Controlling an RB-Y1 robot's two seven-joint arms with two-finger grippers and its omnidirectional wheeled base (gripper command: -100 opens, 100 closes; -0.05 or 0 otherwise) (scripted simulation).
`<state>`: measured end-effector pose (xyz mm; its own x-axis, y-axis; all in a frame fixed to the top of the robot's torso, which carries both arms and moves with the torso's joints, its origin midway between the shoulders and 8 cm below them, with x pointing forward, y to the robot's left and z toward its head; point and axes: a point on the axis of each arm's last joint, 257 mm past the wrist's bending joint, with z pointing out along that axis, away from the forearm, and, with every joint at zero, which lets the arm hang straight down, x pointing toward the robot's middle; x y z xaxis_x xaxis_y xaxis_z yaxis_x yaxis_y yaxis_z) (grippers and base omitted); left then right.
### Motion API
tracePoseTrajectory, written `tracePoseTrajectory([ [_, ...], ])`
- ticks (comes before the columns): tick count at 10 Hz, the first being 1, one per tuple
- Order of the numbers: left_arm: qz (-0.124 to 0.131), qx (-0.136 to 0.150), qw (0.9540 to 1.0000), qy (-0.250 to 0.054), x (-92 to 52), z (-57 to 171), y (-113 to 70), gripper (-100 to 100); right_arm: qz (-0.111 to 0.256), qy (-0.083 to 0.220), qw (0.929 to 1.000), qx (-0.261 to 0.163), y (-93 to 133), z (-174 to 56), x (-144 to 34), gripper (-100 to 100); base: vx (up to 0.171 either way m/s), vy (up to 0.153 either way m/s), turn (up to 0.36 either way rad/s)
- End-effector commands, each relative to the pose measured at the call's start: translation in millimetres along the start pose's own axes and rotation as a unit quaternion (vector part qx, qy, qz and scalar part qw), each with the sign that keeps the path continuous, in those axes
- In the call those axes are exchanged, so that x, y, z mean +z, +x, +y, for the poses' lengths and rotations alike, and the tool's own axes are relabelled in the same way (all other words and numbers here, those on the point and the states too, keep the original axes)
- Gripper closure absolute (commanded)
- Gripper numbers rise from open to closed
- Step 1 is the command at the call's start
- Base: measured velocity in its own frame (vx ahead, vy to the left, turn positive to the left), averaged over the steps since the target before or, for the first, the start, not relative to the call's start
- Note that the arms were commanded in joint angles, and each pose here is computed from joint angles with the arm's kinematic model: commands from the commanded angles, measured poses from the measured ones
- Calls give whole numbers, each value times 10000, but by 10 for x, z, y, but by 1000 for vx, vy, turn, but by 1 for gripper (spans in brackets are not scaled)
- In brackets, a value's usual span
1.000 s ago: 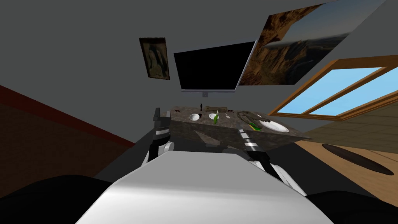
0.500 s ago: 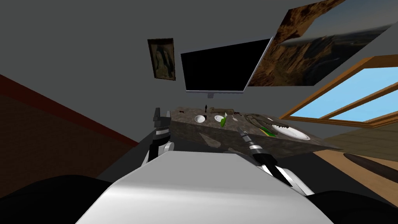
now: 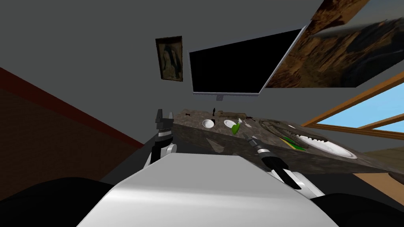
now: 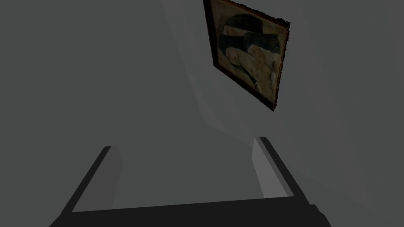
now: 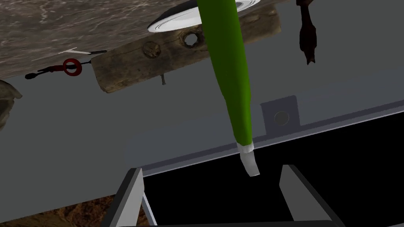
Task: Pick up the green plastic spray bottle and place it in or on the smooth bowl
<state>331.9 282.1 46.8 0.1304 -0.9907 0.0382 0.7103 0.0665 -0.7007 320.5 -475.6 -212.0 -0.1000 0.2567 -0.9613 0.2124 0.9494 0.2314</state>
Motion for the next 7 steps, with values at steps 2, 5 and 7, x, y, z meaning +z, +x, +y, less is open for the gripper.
tracePoseTrajectory([
  [2,0,0,10000,0,0,0,0,0,219,260,9977,-578,51,-245,-26,-100,188,102,73],
  [5,0,1,10000,0,0,0,0,0,343,405,9943,-924,84,-410,-19,-100,147,64,70],
  [7,0,1,10000,0,0,0,0,0,351,418,9939,-954,85,-422,-19,-100,12,4,0],
])
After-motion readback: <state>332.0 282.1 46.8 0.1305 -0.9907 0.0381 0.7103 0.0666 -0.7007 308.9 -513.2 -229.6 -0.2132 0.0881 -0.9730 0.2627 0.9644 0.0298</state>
